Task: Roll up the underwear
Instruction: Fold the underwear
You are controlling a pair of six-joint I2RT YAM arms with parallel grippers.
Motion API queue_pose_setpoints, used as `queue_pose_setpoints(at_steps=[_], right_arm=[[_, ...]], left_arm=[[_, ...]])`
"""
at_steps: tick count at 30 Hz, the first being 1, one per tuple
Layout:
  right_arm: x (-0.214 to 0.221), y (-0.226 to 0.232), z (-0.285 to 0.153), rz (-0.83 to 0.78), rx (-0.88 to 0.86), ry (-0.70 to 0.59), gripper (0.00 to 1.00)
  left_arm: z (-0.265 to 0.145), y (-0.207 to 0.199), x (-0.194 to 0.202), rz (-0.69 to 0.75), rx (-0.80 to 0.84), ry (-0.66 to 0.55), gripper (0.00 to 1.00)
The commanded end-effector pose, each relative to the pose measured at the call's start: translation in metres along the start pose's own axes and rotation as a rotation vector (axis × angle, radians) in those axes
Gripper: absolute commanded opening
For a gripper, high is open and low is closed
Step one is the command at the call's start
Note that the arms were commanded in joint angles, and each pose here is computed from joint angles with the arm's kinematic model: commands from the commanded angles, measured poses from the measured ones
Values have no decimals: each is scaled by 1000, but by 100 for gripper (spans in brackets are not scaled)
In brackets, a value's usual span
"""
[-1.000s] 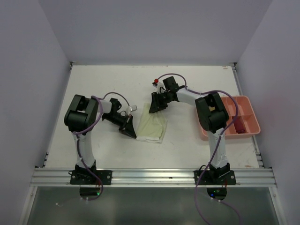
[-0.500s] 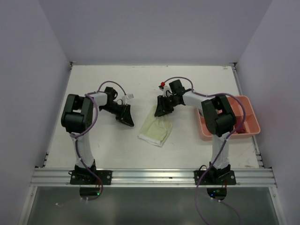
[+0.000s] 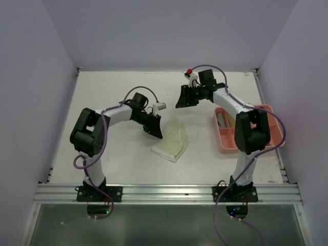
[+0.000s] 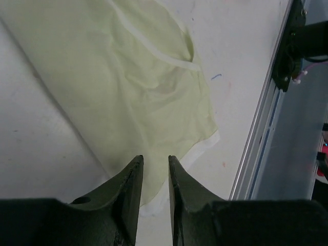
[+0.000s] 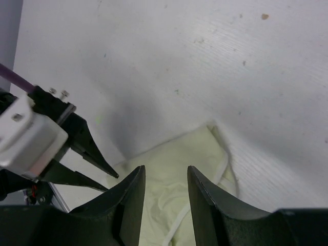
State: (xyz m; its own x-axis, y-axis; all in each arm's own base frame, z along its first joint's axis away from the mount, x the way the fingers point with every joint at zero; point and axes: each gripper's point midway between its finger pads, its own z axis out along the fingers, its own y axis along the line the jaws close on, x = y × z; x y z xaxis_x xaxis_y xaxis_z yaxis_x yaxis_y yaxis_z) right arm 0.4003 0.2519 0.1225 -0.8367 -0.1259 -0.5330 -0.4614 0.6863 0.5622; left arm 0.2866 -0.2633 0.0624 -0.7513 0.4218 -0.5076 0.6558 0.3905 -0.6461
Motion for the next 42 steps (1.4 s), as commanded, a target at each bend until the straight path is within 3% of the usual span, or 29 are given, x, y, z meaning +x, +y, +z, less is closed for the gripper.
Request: queue_pose_setpoints(at_steps=[1,4,9,13,16,20,23,25,29,31,33,36,40,42], right_arm=[[-14,-11,-19,8,5,-19,42],[-15,-18,-23,-3,11,-19,42],[-9,-21,-23,-42,9,12,41],[1,-23,-21,-38,-4,44,40],[6,-21,-20,-32,-25,54,38],[5,-21,-20,-42,-26,50,33],[4,-23,-18,-45,-22,51,31],[3,-22,-17,-48,-30,50,29],[-3,-21,-14,-55,-49,32,27],[-13,-17,-9,-55,-76,0,26],[-14,-17,4,14,-105,4,24],[-17,-6,25,70,-187,-19,24],[-8,7,55,167,-261,4,25],[-6,6,66,181,-262,7,25]], left_arm=[[18,11,23,-86,4,57,29],[19,35,35,-72,-87,146,28],[6,79,23,94,-210,284,27],[-23,124,16,338,-248,453,31],[-41,139,-10,547,-286,462,35],[-53,130,-58,756,-315,347,41],[-62,86,-89,859,-252,196,48],[-69,55,-95,921,-224,111,52],[-66,28,-76,961,-224,92,47],[-59,23,-68,882,-213,51,36],[-51,19,-58,803,-159,34,33],[-38,6,-51,528,-40,-94,33],[-25,-8,-59,295,144,-248,35],[-14,0,-43,130,157,-245,36]])
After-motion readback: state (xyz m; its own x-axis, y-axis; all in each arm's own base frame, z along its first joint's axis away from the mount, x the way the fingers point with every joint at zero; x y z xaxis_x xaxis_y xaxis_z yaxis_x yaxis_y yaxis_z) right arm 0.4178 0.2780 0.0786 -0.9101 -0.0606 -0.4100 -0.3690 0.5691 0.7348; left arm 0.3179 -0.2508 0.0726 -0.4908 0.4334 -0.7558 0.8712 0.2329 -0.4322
